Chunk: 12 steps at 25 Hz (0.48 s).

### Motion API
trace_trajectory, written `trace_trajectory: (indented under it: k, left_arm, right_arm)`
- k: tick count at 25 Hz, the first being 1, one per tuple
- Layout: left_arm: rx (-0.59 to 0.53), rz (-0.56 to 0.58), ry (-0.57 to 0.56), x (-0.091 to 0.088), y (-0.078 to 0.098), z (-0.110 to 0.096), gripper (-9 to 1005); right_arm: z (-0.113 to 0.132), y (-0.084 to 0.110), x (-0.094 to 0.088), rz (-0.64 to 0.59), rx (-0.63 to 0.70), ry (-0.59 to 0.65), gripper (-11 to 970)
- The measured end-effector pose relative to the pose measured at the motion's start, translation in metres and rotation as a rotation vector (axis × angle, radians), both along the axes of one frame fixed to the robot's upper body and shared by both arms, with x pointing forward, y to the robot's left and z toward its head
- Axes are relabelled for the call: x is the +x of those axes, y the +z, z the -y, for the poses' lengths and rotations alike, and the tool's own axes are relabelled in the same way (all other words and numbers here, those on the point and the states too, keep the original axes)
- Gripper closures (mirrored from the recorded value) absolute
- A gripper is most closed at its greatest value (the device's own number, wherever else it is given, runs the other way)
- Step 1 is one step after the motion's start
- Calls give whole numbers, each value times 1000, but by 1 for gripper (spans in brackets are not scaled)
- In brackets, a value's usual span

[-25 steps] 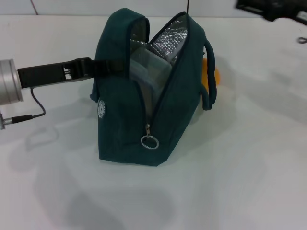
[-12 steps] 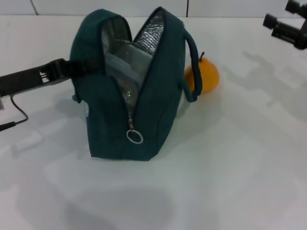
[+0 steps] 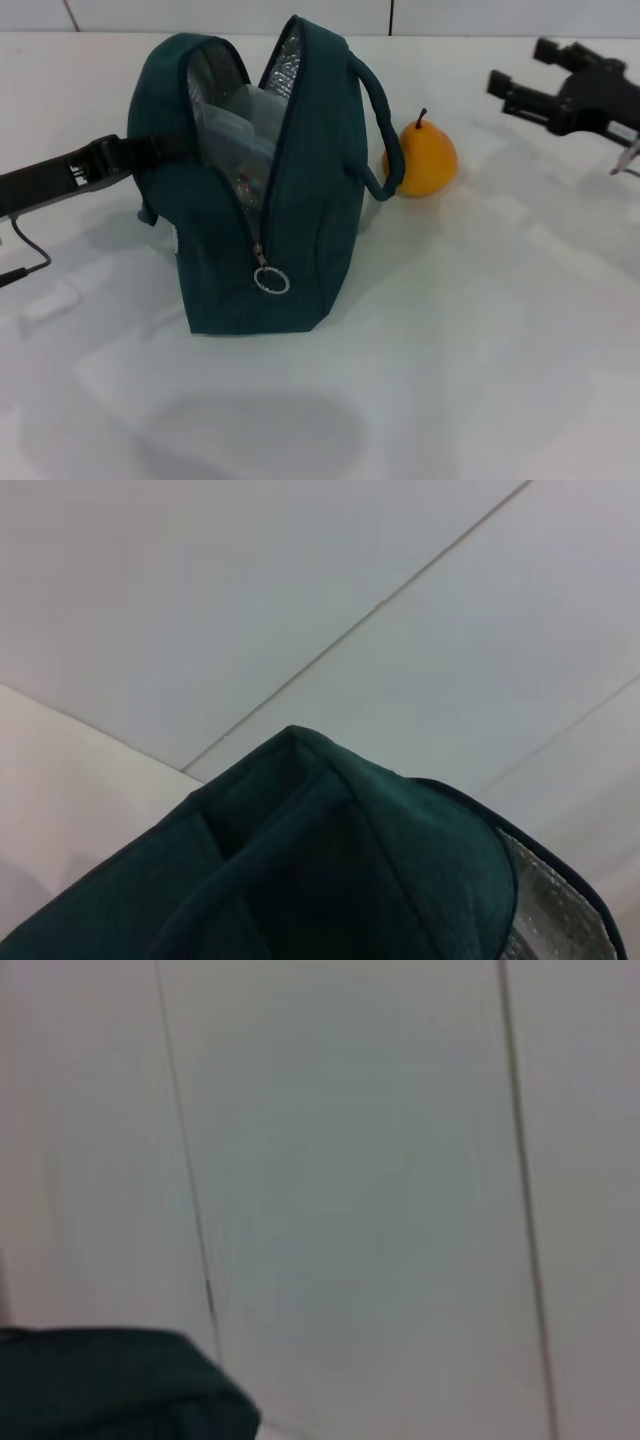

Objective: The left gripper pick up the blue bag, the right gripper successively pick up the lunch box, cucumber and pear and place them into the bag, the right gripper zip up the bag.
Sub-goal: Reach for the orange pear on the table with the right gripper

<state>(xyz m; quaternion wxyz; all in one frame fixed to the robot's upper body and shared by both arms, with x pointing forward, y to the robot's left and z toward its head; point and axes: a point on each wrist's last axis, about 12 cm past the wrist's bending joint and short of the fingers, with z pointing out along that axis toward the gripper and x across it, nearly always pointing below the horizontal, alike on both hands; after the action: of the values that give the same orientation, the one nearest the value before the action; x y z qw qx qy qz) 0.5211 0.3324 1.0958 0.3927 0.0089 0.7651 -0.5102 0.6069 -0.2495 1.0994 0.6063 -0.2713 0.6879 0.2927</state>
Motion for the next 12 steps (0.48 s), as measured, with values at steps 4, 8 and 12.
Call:
trace_trajectory:
  k: [4, 8, 12]
  left_arm:
    - [-5, -12, 13, -2, -4, 0, 959]
    - [-8, -14, 20, -2, -5, 0, 958]
    - [-7, -11, 24, -1, -4, 0, 958]
  right_arm:
    - [-13, -6, 6, -31, -16, 13, 120]
    - [-20, -7, 7, -24, -28, 29, 125]
    - [-26, -8, 7, -25, -44, 52, 128]
